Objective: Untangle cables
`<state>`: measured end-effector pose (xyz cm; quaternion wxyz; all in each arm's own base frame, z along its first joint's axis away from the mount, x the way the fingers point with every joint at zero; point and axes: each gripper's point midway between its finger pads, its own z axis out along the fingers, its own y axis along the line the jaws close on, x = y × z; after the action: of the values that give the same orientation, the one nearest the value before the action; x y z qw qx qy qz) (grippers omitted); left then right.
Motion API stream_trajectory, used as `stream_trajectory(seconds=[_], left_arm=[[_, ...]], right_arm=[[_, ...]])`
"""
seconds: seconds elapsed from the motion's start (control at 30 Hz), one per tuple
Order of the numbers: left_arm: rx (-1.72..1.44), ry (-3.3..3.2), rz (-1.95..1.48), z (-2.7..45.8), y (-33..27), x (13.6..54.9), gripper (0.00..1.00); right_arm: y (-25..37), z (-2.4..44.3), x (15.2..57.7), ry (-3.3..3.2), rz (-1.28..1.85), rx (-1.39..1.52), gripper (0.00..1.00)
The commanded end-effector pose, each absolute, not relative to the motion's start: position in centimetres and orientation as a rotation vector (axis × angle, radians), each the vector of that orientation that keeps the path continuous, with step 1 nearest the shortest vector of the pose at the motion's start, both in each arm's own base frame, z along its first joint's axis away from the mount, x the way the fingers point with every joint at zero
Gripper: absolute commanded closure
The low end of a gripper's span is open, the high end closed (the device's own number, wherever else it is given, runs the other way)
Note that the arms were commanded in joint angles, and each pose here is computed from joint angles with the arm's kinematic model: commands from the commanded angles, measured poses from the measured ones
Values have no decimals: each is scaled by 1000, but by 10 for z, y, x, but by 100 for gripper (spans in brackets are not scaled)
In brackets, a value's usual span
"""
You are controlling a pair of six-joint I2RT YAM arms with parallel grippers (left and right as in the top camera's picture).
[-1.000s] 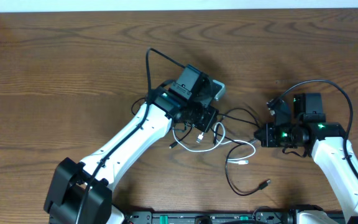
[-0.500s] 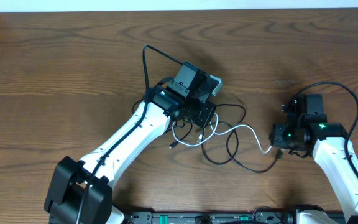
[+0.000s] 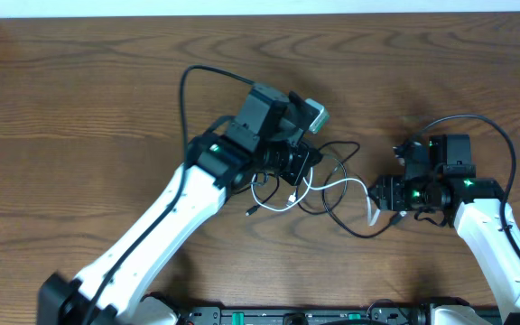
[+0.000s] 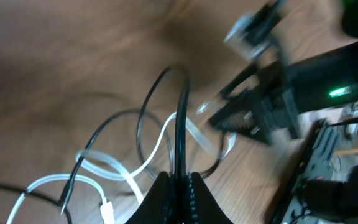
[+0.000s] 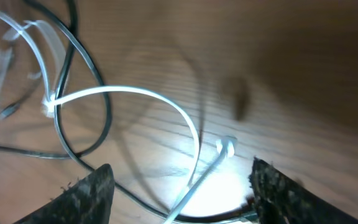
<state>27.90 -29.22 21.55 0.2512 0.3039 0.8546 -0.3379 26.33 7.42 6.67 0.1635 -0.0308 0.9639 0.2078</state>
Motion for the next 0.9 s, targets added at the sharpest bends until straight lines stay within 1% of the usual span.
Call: stream_trajectory(seconds=[0.0, 0.17, 0.3, 0.37, 0.53, 0.83, 0.87], left_arm=[[774, 2210, -929, 257, -288, 278, 93], [753, 2074, -920, 297, -280, 274, 93], [748, 2034, -927, 311, -276, 268, 93], [724, 2062, -941, 308, -276, 268, 92], [744, 2103, -995, 298, -282, 263, 93], [750, 2165, -998, 282, -284, 263, 93], [729, 2213, -954, 270, -281, 268, 93]], right_arm=[[101, 82, 262, 2648, 808, -251, 31], [101, 83, 265, 2637, 805, -250, 28], [106, 87, 266, 2610, 847, -264, 24], [118, 99, 269, 2539, 949, -300, 21], [139, 127, 273, 2369, 1142, -391, 22], [144, 136, 276, 2309, 1181, -426, 22], [144, 136, 277, 2307, 1177, -426, 26]])
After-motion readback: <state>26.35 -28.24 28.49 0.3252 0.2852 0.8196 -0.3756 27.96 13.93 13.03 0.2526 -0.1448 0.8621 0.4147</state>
